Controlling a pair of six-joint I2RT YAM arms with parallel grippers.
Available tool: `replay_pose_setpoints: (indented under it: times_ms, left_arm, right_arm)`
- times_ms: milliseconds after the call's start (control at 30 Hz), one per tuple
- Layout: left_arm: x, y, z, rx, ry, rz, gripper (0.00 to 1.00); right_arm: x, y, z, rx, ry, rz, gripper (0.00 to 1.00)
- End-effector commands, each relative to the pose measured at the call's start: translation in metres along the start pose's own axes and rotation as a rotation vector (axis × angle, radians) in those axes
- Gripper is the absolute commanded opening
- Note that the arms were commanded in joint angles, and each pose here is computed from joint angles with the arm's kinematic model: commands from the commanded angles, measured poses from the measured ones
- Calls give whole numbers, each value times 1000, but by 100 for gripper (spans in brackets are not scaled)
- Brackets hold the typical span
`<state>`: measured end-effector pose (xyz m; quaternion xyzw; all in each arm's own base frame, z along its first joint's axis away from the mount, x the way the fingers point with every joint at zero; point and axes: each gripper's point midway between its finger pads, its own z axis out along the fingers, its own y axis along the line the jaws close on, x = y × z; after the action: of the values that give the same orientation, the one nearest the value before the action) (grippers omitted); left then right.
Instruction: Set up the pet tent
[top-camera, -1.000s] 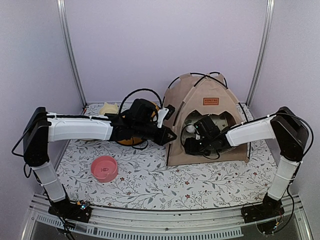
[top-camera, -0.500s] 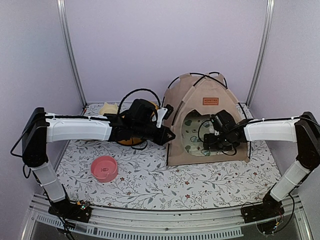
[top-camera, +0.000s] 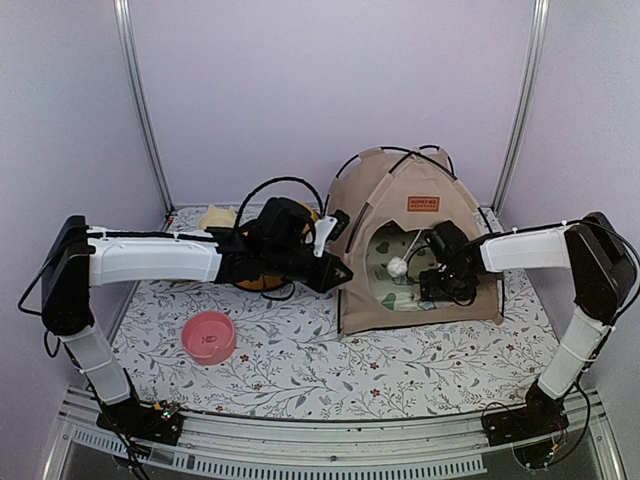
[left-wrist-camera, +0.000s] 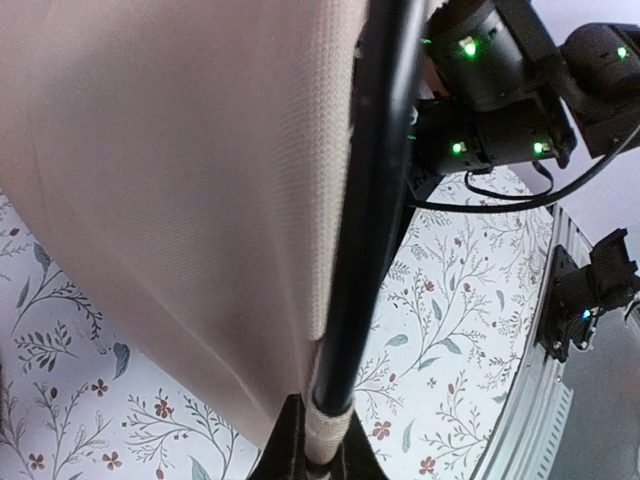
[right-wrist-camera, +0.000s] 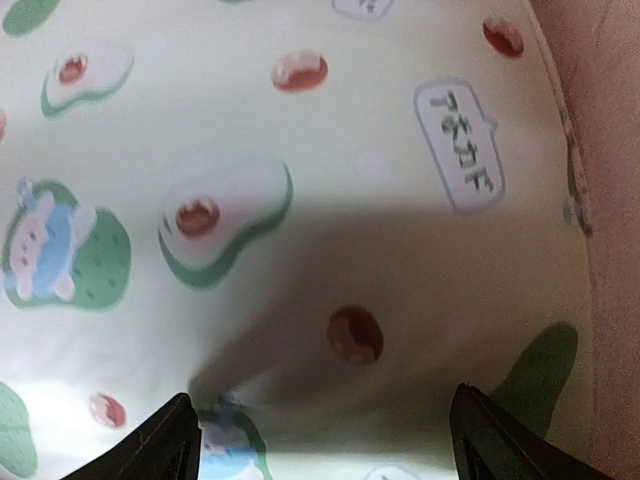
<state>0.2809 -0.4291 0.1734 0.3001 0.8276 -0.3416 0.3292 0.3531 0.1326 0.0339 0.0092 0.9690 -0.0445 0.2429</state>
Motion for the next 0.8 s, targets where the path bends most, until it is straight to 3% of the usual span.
replay_pose_setpoints:
  times_ms: [0, 200, 467, 767]
  left_arm:
    - [6, -7, -16, 18, 38, -29, 0]
    - [9, -6, -12, 24, 46, -30, 0]
    - [11, 1, -1, 0, 46, 1, 0]
    - [-16, 6, 34, -26, 21, 112, 0]
  right_arm:
    - [-26, 2, -5, 17, -44, -29, 88]
    - [-31, 39, -15, -88, -50, -60, 88]
    - [-17, 89, -76, -342, -151, -45, 88]
    - [1, 81, -124, -502, -234, 18, 88]
